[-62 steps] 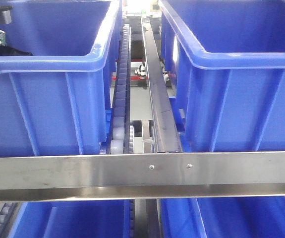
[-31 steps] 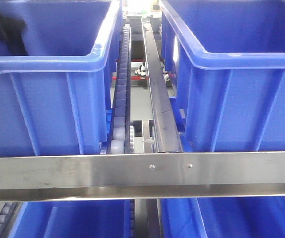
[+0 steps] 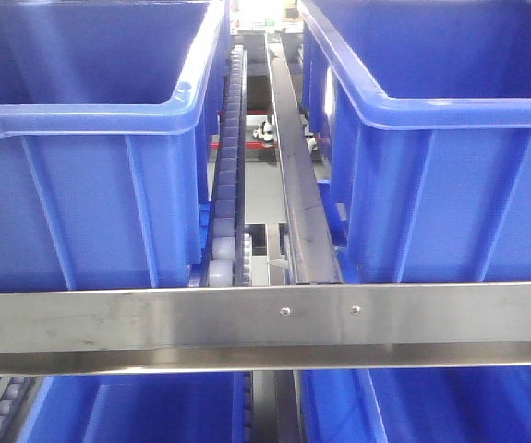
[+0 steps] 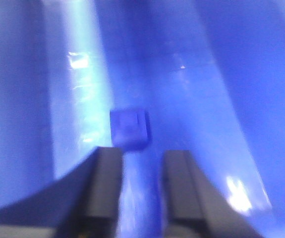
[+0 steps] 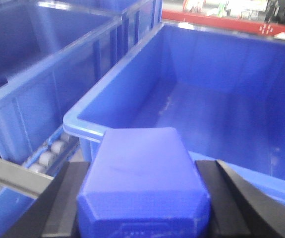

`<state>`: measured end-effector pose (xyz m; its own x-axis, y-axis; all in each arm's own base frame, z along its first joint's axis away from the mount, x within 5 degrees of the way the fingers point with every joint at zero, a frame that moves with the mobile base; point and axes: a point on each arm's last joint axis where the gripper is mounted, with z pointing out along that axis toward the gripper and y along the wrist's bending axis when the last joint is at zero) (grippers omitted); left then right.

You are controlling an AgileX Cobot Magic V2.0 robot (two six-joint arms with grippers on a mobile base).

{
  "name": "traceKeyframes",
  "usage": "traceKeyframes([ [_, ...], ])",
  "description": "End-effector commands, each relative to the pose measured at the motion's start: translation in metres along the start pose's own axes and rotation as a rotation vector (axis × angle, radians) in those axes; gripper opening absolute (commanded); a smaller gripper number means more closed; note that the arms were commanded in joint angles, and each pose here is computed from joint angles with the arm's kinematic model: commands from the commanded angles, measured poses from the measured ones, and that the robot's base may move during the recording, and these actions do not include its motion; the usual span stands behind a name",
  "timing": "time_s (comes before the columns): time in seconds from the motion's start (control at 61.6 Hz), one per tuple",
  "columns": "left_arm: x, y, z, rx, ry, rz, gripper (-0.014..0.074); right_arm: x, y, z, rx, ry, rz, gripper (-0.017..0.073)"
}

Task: Pick and sort blue part to right shelf
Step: 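Lower the left gripper into a blue bin and release the block, then open the right gripper over a blue bin, dropping its block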

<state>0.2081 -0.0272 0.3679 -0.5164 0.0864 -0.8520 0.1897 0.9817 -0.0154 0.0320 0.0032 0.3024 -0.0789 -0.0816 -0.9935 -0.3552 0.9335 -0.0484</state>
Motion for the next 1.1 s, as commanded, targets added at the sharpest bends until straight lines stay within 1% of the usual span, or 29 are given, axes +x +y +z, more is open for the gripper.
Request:
traceKeyframes([
  [0.0,-0.003,-0.002,-0.029,-0.015,-0.175,-0.004,0.0208,-0.028,0.001,0.007,-0.006,-0.077,-0.036,0.0287],
  [0.081,0.011,-0.004,-0.045,-0.018,-0.212,-0.002,0.0207,-0.045,0.003,0.025,-0.009,-0.016,-0.035,0.0287],
  [0.114,0.016,-0.004,-0.051,-0.019,-0.229,-0.001,0.0207,-0.053,0.004,0.033,-0.01,0.004,-0.018,0.0287],
  [0.227,0.033,-0.007,-0.069,-0.02,-0.273,0.003,0.0207,-0.081,0.006,0.068,0.001,0.091,0.065,0.0287],
  [0.309,0.043,-0.008,-0.079,-0.022,-0.302,0.005,0.0204,-0.099,0.008,0.096,0.027,0.173,0.087,0.0287],
  [0.39,0.051,-0.009,-0.086,-0.022,-0.324,0.007,0.0155,-0.112,0.006,0.124,0.071,0.264,0.1,0.0287],
  [0.439,0.055,-0.01,-0.088,-0.022,-0.328,0.008,0.0119,-0.116,0.002,0.139,0.119,0.331,0.115,0.0287],
  [0.487,0.058,-0.01,-0.091,-0.021,-0.334,0.009,0.0126,-0.12,-0.008,0.156,0.185,0.394,0.133,0.0287],
  [0.568,0.061,-0.01,-0.093,-0.019,-0.331,0.01,0.0126,-0.123,-0.033,0.186,0.308,0.488,0.176,0.0289],
  [0.601,0.062,-0.011,-0.094,-0.019,-0.331,0.01,0.0126,-0.122,-0.043,0.197,0.344,0.519,0.201,0.0289],
  [0.633,0.063,-0.011,-0.095,-0.018,-0.33,0.009,0.0126,-0.121,-0.051,0.206,0.361,0.545,0.215,0.0289],
  [0.65,0.063,-0.011,-0.095,-0.016,-0.331,0.01,0.0126,-0.12,-0.054,0.211,0.364,0.558,0.211,0.0289],
  [0.666,0.063,-0.011,-0.096,-0.014,-0.33,0.007,0.0126,-0.119,-0.059,0.217,0.368,0.574,0.221,0.0289],
  [0.698,0.063,-0.012,-0.095,-0.01,-0.33,0.005,0.0126,-0.119,-0.065,0.227,0.357,0.593,0.21,0.0289],
  [0.78,0.063,-0.013,-0.096,0.005,-0.332,-0.014,0.0125,-0.107,-0.077,0.256,0.308,0.658,0.205,0.0289],
  [0.861,0.062,-0.014,-0.096,0.019,-0.334,-0.032,0.0125,-0.093,-0.083,0.288,0.256,0.703,0.179,0.0289],
  [0.91,0.062,-0.014,-0.096,0.025,-0.335,-0.04,0.0125,-0.085,-0.087,0.303,0.248,0.724,0.166,0.0289],
  [0.991,0.062,-0.014,-0.096,0.031,-0.335,-0.047,0.0125,-0.062,-0.092,0.331,0.245,0.777,0.17,0.0289],
  [1.088,0.062,-0.014,-0.096,0.031,-0.335,-0.047,0.0125,-0.039,-0.096,0.353,0.241,0.815,0.173,0.0289],
])
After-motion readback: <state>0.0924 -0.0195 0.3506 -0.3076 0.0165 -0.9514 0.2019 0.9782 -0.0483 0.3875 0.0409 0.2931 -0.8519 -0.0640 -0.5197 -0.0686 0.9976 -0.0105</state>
